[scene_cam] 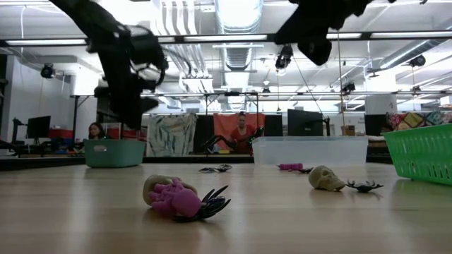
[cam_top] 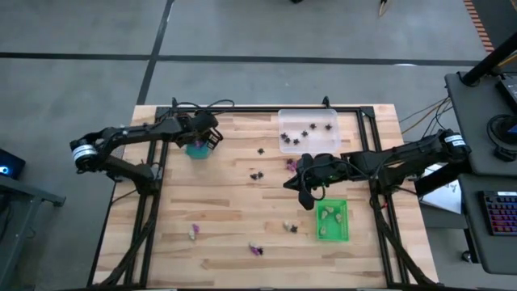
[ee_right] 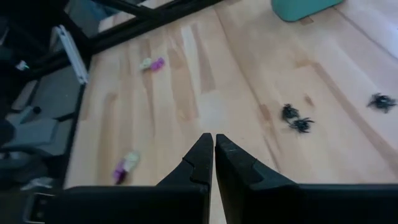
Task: Sort Halloween decoration
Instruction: Put the white skull toy into the green bin
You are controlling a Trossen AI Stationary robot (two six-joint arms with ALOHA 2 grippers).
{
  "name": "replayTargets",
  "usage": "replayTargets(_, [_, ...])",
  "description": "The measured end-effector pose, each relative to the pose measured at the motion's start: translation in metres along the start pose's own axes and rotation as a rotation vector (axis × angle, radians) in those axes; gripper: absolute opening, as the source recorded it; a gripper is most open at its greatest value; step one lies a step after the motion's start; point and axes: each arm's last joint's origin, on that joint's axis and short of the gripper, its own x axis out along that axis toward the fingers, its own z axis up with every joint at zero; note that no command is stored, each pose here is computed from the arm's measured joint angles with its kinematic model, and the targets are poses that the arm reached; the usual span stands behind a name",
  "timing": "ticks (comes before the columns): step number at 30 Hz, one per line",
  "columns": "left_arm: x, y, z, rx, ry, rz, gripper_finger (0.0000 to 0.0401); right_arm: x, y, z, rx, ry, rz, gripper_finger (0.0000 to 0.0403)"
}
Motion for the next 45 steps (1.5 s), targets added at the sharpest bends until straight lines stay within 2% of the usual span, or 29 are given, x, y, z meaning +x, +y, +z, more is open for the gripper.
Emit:
replayTargets(5, [-0.040,-0.002,-0.001,-0.031,-0.150,-0.102,0.0119,-0.007,0.013,0.008,0.040,0.018,0.014,0.0009])
replayTargets(11, [-0.089,-0.023,-0.017,-0.040,-0.375,-0.341,0.0119,-0.010,0.019,0.014,0.156,0.088,-0.034,0.0009])
replayTargets(15, [-0.118,-0.041,-0.031,-0.017,-0.507,-0.494,0.0119,0.002,0.024,0.013,0.198,0.212,-0.107,0.0009])
replayTargets(21, [-0.148,-0.064,-0.056,-0.006,-0.655,-0.646,0.0119,0.031,0.041,0.009,0.152,0.473,-0.230,0.0009])
replayTargets(25, [-0.162,-0.077,-0.072,0.039,-0.672,-0.707,0.0119,0.052,0.056,0.004,0.132,0.617,-0.291,0.0009])
replayTargets(30, [-0.172,-0.087,-0.087,0.060,-0.665,-0.774,0.0119,0.078,0.076,-0.006,0.153,0.751,-0.307,0.0009])
replayTargets(37, [-0.181,-0.095,-0.105,0.075,-0.629,-0.853,0.0119,0.109,0.098,-0.022,0.201,0.808,-0.324,0.0009])
replayTargets(45, [-0.189,-0.102,-0.121,0.076,-0.623,-0.873,0.0119,0.135,0.104,-0.039,0.226,0.846,-0.384,0.0009])
